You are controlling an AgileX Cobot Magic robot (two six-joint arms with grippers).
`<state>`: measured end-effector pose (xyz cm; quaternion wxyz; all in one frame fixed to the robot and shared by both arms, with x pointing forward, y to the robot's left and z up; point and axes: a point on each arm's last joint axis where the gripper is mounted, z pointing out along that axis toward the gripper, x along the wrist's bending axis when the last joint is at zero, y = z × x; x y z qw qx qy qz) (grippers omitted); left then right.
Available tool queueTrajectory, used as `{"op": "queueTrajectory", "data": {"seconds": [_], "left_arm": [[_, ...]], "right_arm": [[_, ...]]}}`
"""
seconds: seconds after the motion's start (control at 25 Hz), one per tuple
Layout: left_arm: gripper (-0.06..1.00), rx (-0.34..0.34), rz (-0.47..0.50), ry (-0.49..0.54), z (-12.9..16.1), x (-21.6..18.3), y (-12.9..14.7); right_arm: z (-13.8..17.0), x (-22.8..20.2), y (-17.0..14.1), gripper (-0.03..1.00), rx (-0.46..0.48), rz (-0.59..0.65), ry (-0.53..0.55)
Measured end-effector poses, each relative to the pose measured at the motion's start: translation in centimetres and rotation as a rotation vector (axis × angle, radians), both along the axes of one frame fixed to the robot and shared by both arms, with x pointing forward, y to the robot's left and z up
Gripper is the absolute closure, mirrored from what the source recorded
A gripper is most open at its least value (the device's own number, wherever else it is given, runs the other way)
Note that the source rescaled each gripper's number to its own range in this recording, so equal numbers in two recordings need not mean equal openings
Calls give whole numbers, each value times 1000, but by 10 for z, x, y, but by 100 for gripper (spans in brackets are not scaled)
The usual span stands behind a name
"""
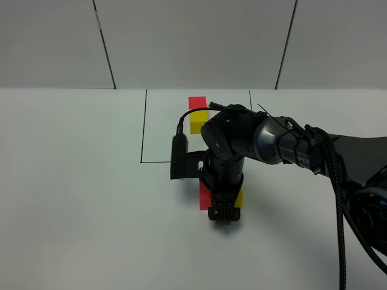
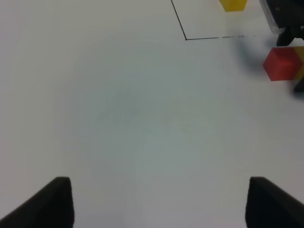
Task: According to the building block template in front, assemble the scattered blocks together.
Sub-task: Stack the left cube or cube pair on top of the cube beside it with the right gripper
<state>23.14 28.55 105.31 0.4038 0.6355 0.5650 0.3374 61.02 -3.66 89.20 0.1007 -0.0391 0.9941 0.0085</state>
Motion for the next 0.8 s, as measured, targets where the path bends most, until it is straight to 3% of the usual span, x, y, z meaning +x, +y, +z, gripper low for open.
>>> {"op": "queueTrajectory", "data": {"seconds": [0.16,0.28,0.4,0.72,0.8], "left_arm": [[38,0,0,0,0,0,0],[38,0,0,0,0,0,0],[38,0,0,0,0,0,0],[38,0,0,0,0,0,0],[38,0,0,0,0,0,0]], "right_arm": [[-1,-1,1,17,6,-2,6],[-1,-2,3,24,10,-3,12],[-1,-3,3,38,13,-8,21],[-3,-5,6,96,35,-26,42],[-3,-5,6,95,35,-26,42]]}}
